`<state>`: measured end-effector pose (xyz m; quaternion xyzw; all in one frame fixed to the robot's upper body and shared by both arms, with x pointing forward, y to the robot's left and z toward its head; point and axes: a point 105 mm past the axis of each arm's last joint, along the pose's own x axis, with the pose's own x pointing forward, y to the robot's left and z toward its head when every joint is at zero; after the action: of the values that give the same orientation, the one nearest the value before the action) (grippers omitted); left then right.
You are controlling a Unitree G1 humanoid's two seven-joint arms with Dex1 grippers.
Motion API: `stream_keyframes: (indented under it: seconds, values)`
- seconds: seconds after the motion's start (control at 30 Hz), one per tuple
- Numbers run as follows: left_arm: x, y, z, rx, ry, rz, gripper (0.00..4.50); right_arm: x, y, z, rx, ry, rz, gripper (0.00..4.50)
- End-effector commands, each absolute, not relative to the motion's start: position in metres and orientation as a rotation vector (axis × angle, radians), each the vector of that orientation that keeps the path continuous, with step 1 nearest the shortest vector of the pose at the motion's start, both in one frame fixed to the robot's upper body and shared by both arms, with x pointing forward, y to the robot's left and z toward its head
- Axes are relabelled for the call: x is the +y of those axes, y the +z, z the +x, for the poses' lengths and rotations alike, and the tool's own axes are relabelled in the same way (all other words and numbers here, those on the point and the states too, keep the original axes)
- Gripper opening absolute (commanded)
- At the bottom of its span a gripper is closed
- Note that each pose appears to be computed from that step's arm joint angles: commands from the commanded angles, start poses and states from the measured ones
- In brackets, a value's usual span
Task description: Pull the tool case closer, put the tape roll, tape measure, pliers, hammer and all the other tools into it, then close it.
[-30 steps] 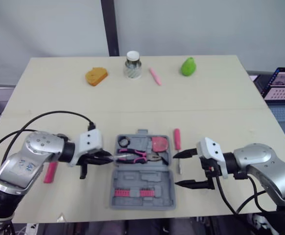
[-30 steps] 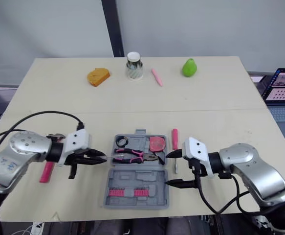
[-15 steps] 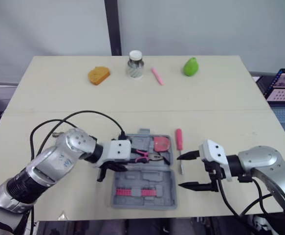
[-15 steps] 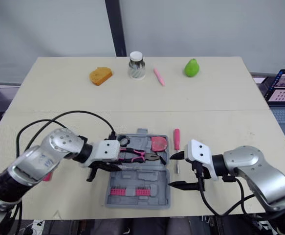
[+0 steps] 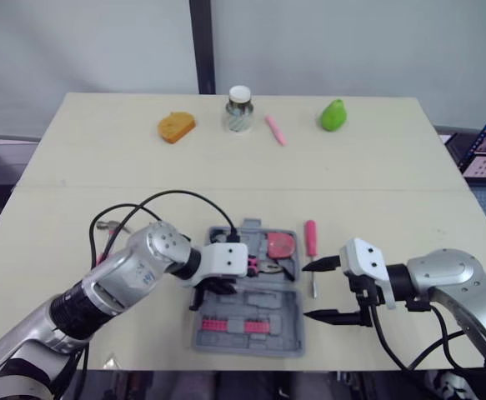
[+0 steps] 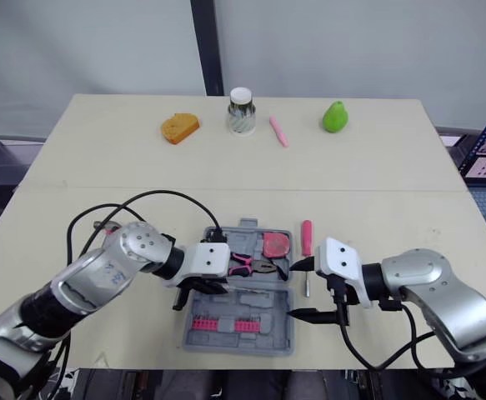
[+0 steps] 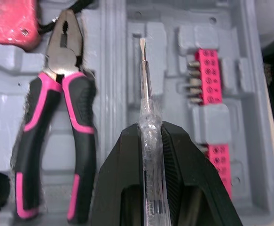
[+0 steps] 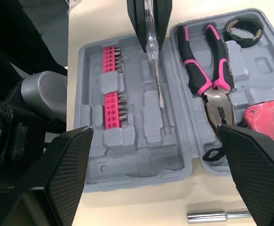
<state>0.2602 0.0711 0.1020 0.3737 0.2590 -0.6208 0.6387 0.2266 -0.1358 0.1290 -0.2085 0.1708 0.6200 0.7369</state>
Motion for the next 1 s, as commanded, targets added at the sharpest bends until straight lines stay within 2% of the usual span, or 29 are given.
stream_keyframes:
  seconds: [0.03, 1.0]
  values:
    - [0.064, 0.105, 0.261, 0.566, -1.415, 0.877, 0.07, -0.136, 0.140, 0.224, 0.342, 1.355, -0.488, 4.50]
    - [0.052, 0.087, 0.259, 0.613, -1.409, 0.839, 0.07, -0.138, 0.139, 0.223, 0.341, 1.337, -0.466, 4.50]
